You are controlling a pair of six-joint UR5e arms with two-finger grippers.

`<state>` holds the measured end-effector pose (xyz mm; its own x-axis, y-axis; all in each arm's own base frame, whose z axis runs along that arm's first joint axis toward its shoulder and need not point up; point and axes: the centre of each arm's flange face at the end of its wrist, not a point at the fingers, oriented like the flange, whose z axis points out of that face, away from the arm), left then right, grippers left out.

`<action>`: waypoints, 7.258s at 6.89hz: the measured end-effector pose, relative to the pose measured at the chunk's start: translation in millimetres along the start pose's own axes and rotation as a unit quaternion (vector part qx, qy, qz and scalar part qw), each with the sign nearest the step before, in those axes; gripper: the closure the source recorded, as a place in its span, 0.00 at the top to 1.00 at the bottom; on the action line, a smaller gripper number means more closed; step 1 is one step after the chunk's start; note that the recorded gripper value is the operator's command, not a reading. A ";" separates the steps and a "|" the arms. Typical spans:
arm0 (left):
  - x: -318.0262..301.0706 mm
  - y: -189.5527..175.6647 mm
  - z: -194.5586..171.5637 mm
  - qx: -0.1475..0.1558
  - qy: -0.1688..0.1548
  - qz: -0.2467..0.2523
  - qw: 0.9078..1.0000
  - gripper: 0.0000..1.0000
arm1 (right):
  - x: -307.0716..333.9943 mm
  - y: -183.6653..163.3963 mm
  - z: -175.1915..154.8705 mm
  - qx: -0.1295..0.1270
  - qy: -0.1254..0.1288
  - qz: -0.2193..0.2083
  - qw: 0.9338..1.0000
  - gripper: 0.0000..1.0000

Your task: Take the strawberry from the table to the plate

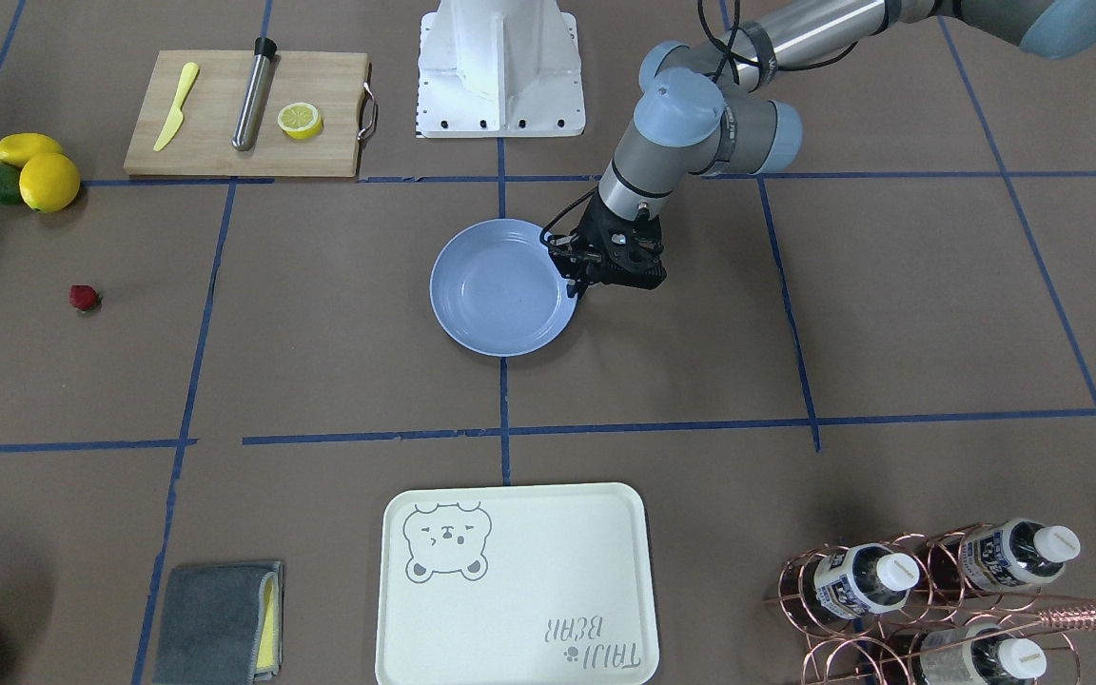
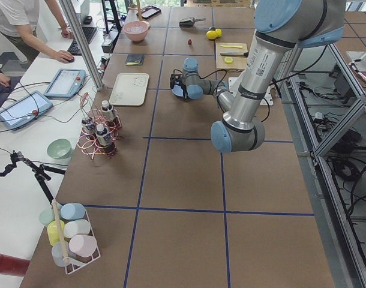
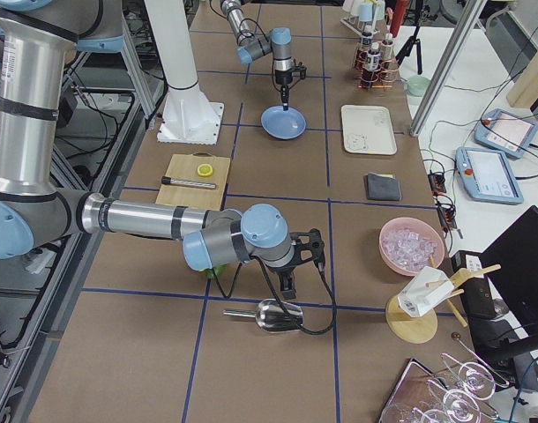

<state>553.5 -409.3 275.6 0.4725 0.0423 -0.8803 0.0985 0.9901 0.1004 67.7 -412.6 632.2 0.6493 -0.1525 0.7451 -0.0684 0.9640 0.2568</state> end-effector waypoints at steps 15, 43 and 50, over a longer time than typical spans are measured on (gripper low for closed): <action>-543.6 -157.8 -394.2 -0.062 -0.197 0.129 0.970 1.00 | -45.5 -17.7 -10.9 0.026 -0.064 -0.061 0.996 1.00; -577.7 -84.1 -397.4 -0.075 -0.148 0.120 0.979 1.00 | -251.3 48.6 207.7 -0.009 0.065 -0.007 0.998 0.00; -576.1 -86.4 -397.9 -0.074 -0.148 0.121 0.979 1.00 | -657.8 -80.3 185.6 0.006 0.018 0.055 0.998 0.00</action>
<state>-75.7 -465.9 589.6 0.7008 0.2599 -0.6643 -0.1661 0.9651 0.2024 -494.5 -430.2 235.6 0.6636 -0.0387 0.7471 -0.1495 0.9717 0.1831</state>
